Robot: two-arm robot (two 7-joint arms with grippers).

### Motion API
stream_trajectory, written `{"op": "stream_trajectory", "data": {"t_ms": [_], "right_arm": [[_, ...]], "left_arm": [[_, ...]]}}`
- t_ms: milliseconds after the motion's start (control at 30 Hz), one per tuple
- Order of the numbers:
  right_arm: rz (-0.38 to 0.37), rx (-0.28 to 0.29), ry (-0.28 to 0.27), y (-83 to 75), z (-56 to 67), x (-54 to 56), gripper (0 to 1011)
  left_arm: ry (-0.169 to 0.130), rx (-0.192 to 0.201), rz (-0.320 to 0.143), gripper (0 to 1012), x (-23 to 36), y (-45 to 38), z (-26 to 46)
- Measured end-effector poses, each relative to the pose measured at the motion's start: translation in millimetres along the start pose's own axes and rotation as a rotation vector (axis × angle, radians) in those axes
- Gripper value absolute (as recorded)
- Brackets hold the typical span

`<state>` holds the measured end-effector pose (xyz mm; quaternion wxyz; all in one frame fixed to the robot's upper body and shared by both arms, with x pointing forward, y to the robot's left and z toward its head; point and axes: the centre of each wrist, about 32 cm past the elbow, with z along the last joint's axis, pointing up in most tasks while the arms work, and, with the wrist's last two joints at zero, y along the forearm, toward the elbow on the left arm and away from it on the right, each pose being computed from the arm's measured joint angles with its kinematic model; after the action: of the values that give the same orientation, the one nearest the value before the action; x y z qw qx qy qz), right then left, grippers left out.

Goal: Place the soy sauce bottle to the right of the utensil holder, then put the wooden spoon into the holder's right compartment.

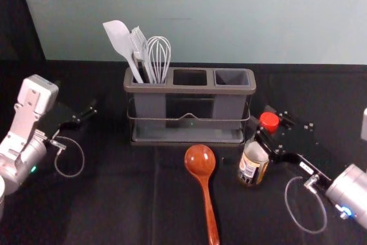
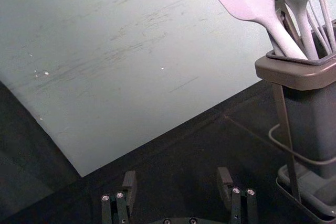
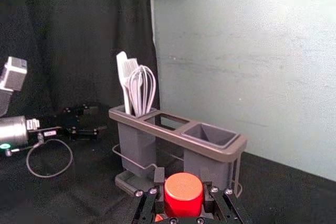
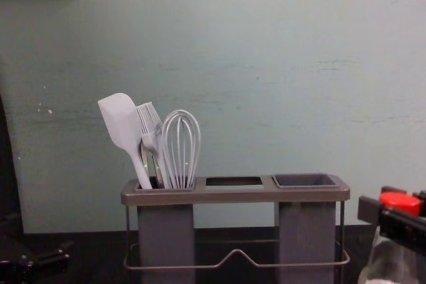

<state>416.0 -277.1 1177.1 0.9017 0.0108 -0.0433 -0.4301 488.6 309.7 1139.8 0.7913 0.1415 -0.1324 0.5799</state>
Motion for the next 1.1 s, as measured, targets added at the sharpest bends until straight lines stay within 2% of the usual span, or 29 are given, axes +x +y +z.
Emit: {"op": "stream_trajectory", "data": {"t_ms": [200, 433, 767, 1100], "right_arm": [[0.014, 0.004, -0.012, -4.8, 10.0, 7.6, 392], [0.016, -0.01, -0.02, -10.6, 16.0, 26.9, 393], [0.009, -0.018, -0.056, -10.6, 13.0, 56.9, 393], [0.009, -0.002, -0.067, 3.8, 8.2, 72.4, 393]], "left_arm": [[0.0, 0.0, 0.0, 1005, 0.0, 0.0, 0.0], [0.0, 0.0, 0.0, 1005, 0.0, 0.0, 0.0], [0.0, 0.0, 0.0, 1005, 0.0, 0.0, 0.0], [0.0, 0.0, 0.0, 1005, 0.0, 0.0, 0.0]]}}
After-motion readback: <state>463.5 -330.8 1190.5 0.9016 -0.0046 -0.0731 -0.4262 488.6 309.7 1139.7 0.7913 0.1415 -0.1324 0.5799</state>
